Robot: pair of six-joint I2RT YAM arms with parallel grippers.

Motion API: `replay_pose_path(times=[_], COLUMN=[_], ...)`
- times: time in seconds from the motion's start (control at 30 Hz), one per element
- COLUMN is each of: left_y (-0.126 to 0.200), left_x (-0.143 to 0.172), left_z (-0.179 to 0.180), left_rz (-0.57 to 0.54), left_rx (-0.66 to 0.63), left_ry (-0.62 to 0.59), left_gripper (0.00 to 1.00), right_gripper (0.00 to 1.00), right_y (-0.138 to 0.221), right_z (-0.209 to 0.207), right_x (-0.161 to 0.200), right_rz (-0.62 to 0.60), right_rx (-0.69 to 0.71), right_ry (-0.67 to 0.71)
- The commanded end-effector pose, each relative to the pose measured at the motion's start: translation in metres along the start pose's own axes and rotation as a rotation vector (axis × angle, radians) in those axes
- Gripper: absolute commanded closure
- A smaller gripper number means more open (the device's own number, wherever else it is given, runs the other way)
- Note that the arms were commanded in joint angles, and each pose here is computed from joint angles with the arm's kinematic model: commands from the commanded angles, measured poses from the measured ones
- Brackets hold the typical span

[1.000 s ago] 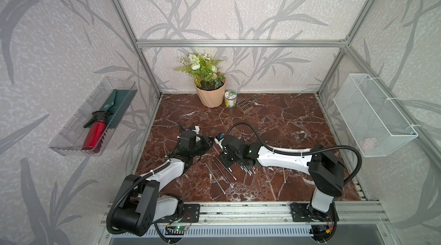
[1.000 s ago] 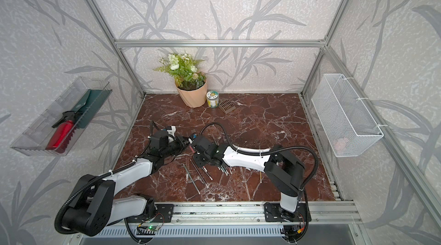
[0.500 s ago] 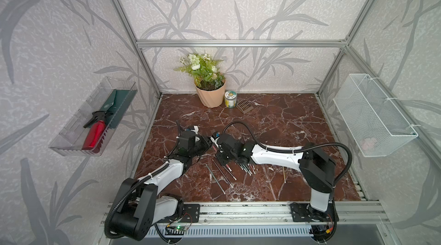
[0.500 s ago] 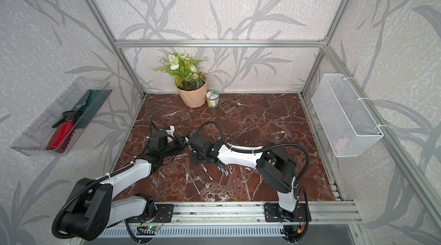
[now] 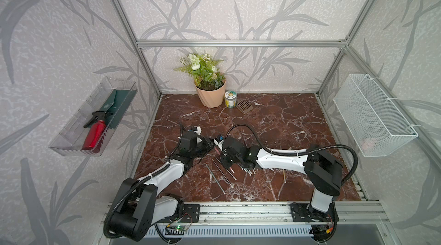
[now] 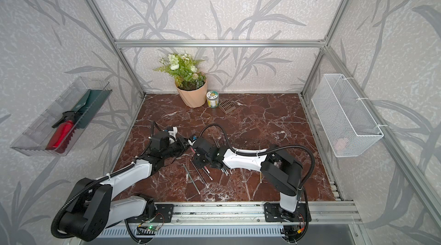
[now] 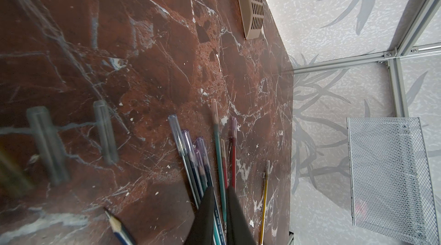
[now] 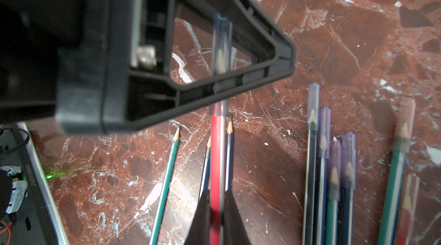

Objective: Remove the protective cover of the pencils
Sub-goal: Remove the protective sleeve from the pencil, then place the pencil at the center of the board.

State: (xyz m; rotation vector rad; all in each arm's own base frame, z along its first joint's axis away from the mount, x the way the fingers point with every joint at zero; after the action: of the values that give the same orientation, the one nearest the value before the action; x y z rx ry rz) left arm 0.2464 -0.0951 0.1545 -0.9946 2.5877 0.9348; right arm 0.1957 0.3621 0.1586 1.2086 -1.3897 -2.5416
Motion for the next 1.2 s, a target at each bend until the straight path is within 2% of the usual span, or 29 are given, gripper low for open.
replay_pose_path(times=[0.0, 0.27, 0.57, 0.87, 1.17], left_y=[0.005, 0.007, 0.011, -0.003, -0.034], left_x=[-0.016, -0.026, -0.035, -0.029, -0.026], left_z=[0.0, 0.003, 0.017, 0.006, 0.005], left_rz=[-0.128, -0.175, -0.212, -0.137, -0.035], left_rx=[-0.027, -0.073, -0.125, -0.082, -0.061], left_ry=[-0.019, -0.021, 0.002, -0.017, -0.004], left_gripper=[1.0, 1.0, 1.0, 1.0, 1.0], right_gripper=[1.0, 1.0, 1.0, 1.0, 1.0], right_y=[0.013, 0.016, 0.015, -0.001, -0.019], right_z=[-0.006, -0.016, -0.019, -0.035, -0.033], right_x=[0.02, 0.038, 0.041, 0.027, 0.024], right_rz=[0.072, 0.081, 0.084, 0.137, 0.19], right_rx=[0.028, 0.042, 0.057, 0.12, 0.129], right_ry=[0.027, 0.021, 0.013, -0.068, -0.059])
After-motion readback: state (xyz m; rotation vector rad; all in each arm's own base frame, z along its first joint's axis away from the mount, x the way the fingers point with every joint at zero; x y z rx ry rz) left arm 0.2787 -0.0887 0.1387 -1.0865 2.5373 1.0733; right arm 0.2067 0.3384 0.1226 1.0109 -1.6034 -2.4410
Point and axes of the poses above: each gripper's point midway between its finger pads, its own y axis back along the fingers, its own z axis along the line the jaws close on, x = y × z, the point moved 10 cm from there along y, back along the fingers, and after that the axes turned 8 degrees about -y, right-handed, at the moved point
